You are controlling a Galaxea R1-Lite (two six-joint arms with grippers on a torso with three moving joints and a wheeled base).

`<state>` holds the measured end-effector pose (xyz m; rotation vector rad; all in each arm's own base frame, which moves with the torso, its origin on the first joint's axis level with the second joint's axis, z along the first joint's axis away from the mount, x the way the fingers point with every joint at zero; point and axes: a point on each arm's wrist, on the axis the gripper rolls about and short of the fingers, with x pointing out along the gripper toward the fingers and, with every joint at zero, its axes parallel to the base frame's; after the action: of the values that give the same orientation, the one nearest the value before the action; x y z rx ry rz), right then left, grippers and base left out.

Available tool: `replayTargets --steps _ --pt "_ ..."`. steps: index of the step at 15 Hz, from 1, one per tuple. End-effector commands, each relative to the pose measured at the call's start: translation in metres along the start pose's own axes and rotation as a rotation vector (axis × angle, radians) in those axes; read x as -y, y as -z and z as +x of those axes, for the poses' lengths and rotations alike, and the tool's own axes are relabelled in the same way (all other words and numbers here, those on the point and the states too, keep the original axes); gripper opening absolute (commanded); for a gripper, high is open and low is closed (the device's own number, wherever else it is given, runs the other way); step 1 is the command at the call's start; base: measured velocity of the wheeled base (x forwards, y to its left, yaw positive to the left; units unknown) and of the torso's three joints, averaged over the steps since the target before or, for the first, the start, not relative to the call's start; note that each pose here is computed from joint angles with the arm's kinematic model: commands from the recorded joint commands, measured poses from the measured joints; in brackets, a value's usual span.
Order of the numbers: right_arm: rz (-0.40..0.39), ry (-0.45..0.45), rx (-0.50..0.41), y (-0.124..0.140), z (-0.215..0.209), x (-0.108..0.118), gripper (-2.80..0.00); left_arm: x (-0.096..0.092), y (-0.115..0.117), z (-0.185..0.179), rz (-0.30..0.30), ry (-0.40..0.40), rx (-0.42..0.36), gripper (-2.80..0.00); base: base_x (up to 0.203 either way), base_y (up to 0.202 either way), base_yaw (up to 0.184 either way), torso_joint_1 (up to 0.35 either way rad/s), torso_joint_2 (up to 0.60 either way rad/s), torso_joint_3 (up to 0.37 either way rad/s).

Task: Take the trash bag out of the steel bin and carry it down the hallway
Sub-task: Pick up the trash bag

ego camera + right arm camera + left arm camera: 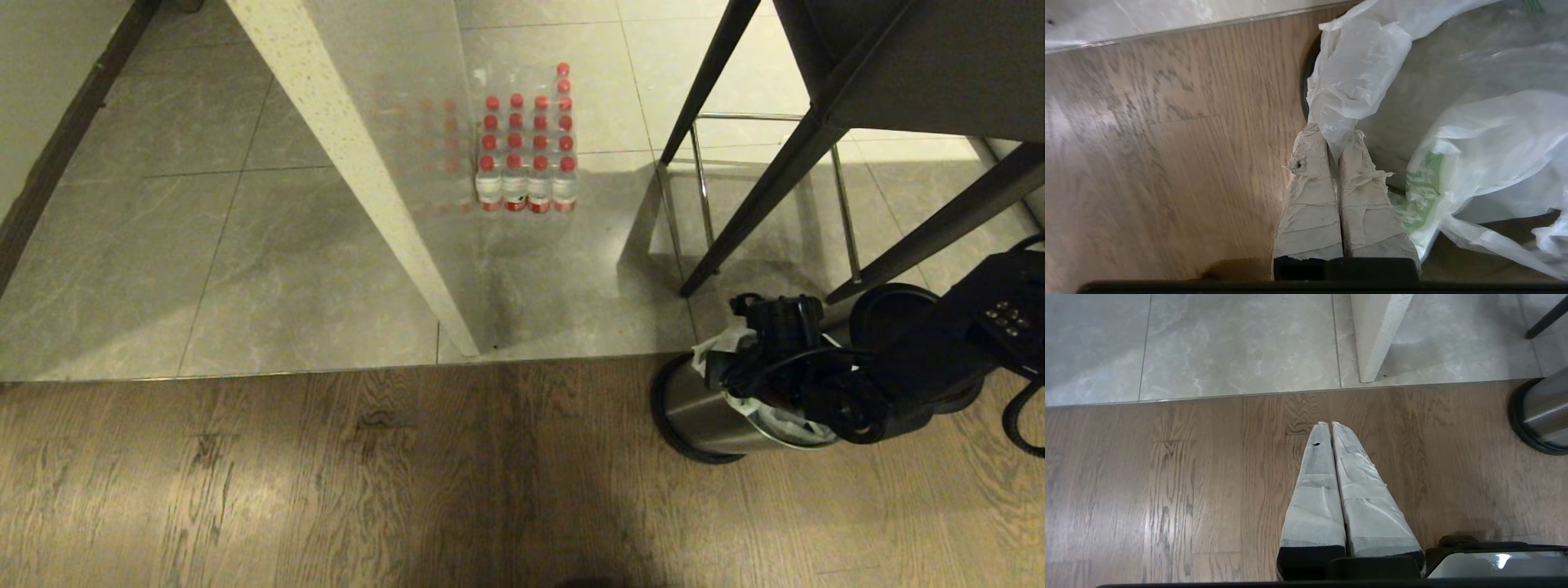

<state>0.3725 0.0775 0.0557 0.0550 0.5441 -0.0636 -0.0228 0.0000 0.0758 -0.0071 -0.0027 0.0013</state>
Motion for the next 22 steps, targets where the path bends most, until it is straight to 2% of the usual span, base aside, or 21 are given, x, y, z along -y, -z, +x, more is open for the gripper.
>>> replayTargets --steps 1,6,10,13,17,22 --pt "-0.009 -0.008 0.011 -0.002 -0.004 -0.002 -2.8 0.0 0.0 0.0 -0.001 0.0 -0.002 -2.8 0.0 0.0 0.0 0.0 0.0 0.0" --pt "-0.061 -0.022 0.045 -0.016 -0.032 -0.002 -2.8 0.0 0.0 0.0 -0.001 0.0 -0.001 -2.8 0.0 0.0 0.0 0.0 0.0 0.0" --pt "-0.203 -0.02 -0.037 0.007 -0.054 0.008 -2.8 0.0 0.0 0.0 -0.001 0.0 -0.001 -2.8 0.0 0.0 0.0 0.0 0.0 0.0" --pt "-0.207 -0.026 -0.001 -0.007 -0.063 0.008 -2.8 0.0 0.0 0.0 -0.001 0.0 -0.002 -2.8 0.0 0.0 0.0 0.0 0.0 0.0" --pt "-0.272 -0.012 -0.118 0.026 -0.055 0.012 -2.8 0.0 0.0 0.0 -0.001 0.0 -0.002 -2.8 0.0 0.0 0.0 0.0 0.0 0.0" --pt "-0.277 -0.007 -0.119 0.035 -0.019 0.004 -2.8 0.0 0.0 0.0 -0.001 0.0 -0.002 -2.8 0.0 0.0 0.0 0.0 0.0 0.0"
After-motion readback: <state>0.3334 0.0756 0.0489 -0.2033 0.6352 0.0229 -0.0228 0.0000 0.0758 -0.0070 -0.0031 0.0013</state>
